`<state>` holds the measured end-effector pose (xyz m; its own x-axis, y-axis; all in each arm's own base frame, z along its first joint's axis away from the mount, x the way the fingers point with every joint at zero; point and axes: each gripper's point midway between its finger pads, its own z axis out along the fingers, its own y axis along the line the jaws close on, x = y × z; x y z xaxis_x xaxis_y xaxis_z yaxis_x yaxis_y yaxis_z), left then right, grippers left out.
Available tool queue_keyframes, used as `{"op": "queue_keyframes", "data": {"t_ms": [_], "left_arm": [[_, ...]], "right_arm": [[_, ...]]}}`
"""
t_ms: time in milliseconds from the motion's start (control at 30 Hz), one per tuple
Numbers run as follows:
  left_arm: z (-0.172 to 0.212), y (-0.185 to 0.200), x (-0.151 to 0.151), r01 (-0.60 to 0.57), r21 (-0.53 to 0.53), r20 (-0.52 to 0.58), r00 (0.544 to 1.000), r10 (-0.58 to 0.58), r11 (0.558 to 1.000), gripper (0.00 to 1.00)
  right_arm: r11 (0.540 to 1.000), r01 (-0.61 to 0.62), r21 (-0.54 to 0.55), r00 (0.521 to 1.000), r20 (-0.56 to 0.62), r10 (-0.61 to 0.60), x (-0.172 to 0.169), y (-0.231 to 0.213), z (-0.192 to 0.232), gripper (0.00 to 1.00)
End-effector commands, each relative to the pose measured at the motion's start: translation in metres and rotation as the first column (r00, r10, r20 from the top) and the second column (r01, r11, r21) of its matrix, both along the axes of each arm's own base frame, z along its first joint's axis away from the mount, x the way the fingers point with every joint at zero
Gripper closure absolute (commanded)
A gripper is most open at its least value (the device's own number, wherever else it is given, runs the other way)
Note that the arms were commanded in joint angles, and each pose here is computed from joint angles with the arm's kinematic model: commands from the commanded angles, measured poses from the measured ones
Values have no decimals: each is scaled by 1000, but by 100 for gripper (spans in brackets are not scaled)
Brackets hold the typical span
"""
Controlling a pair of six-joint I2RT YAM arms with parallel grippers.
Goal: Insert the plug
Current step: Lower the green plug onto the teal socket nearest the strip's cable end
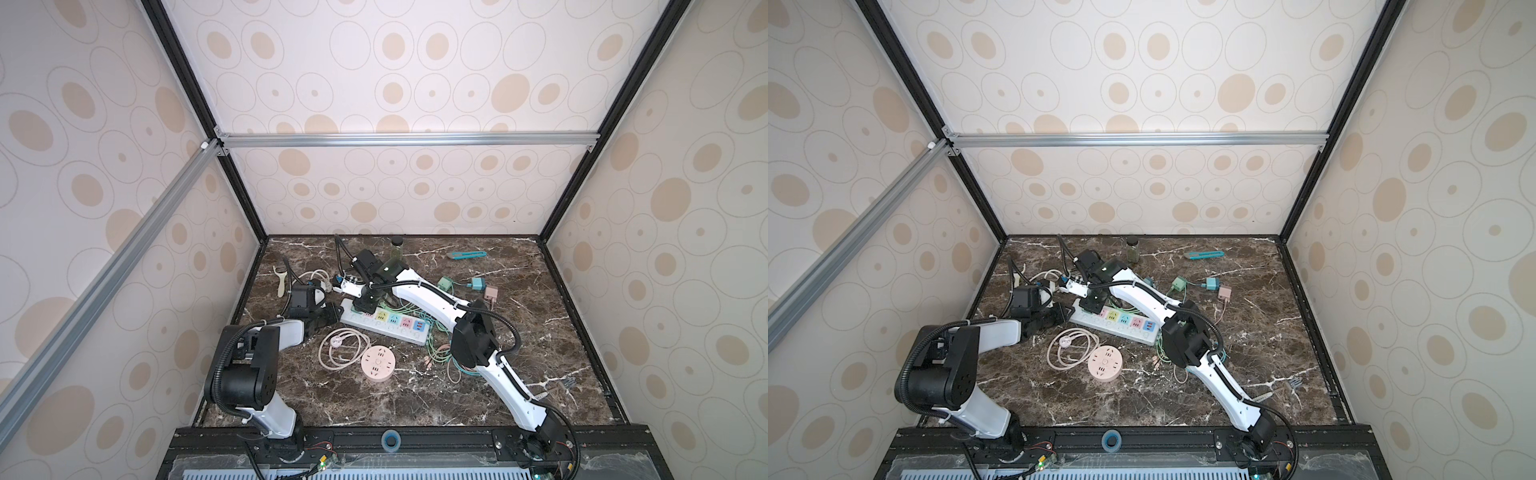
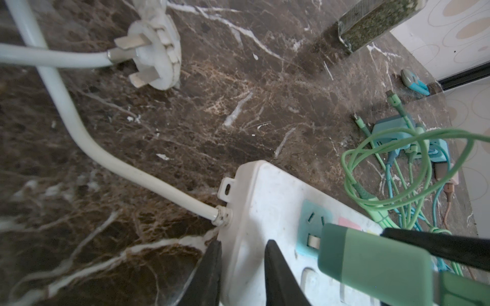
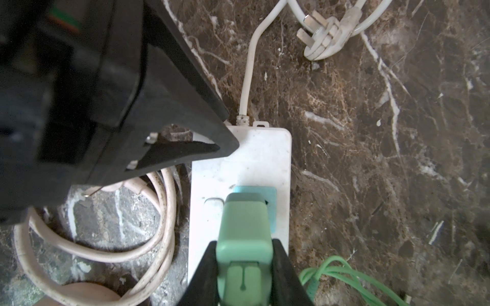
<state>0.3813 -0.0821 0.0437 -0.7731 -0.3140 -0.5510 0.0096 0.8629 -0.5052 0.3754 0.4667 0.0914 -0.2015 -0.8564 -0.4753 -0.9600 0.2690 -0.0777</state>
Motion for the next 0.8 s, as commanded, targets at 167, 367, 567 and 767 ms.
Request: {"op": "queue_keyframes", "data": {"t_ms": [167,367,567,767], "left_arm": [[-4,-14,-10,60,-30,-5,998,-60,998,72],[1,-17,-7,65,-43,29,998,-64,997,72],[0,-17,-9,65,-49,31,998,-63,997,72],[-1,-17,-11,64,-49,34,997,-62,997,72]], "right_arm": [[997,6,-83,1000,25,-4,3,0,-32,100],[997,28,-74,999,33,-26,6,1,-34,99],[998,34,-51,999,30,-32,9,6,-34,99],[998,35,-55,999,19,-34,8,8,-42,99]]}}
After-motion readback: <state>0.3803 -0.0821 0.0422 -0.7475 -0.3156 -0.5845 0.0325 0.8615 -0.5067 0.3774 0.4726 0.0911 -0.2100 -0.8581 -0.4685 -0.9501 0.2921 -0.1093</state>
